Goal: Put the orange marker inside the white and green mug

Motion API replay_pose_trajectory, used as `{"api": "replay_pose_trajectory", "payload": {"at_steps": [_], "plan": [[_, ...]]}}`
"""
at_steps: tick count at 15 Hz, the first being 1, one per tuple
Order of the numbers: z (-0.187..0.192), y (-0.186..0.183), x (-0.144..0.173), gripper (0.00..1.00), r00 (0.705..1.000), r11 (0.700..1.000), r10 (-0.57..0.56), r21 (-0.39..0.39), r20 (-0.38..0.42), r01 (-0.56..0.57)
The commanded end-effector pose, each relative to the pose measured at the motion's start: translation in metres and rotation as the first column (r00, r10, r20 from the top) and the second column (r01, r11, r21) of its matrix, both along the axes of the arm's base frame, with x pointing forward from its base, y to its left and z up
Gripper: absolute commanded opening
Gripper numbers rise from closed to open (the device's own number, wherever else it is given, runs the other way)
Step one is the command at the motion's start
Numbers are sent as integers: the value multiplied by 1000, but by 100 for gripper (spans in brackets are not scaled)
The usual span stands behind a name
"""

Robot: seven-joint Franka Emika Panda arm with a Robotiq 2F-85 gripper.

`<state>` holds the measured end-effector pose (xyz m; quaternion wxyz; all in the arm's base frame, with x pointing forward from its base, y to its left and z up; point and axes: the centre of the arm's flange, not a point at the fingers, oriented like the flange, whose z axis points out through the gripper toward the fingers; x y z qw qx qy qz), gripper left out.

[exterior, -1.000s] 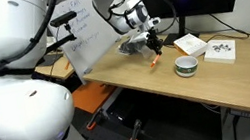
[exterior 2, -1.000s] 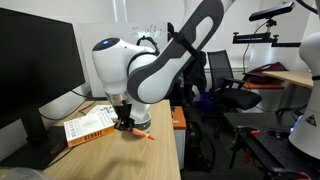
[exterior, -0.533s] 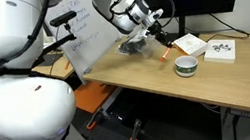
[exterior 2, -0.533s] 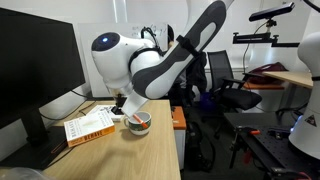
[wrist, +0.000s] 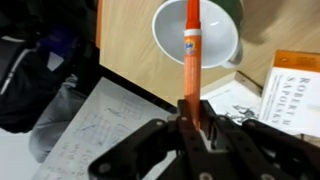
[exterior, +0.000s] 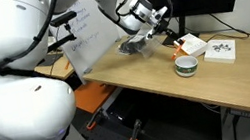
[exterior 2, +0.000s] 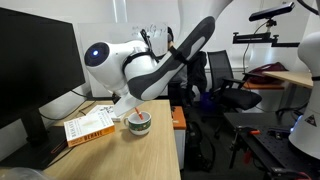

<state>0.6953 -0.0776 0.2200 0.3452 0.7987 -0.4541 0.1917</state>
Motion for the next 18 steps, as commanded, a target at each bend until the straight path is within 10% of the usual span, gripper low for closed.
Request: {"api": "replay_pose_trajectory", "payload": {"at_steps": [1, 11, 13, 18], "plan": [[-8, -14, 22, 4, 987, 982, -141, -118, 72, 149], [-63, -36, 44, 4, 974, 964, -215, -143, 70, 223], [-76, -32, 42, 44, 977, 969, -209, -125, 42, 213], [-59, -24, 37, 69, 979, 971, -194, -130, 59, 200]]}}
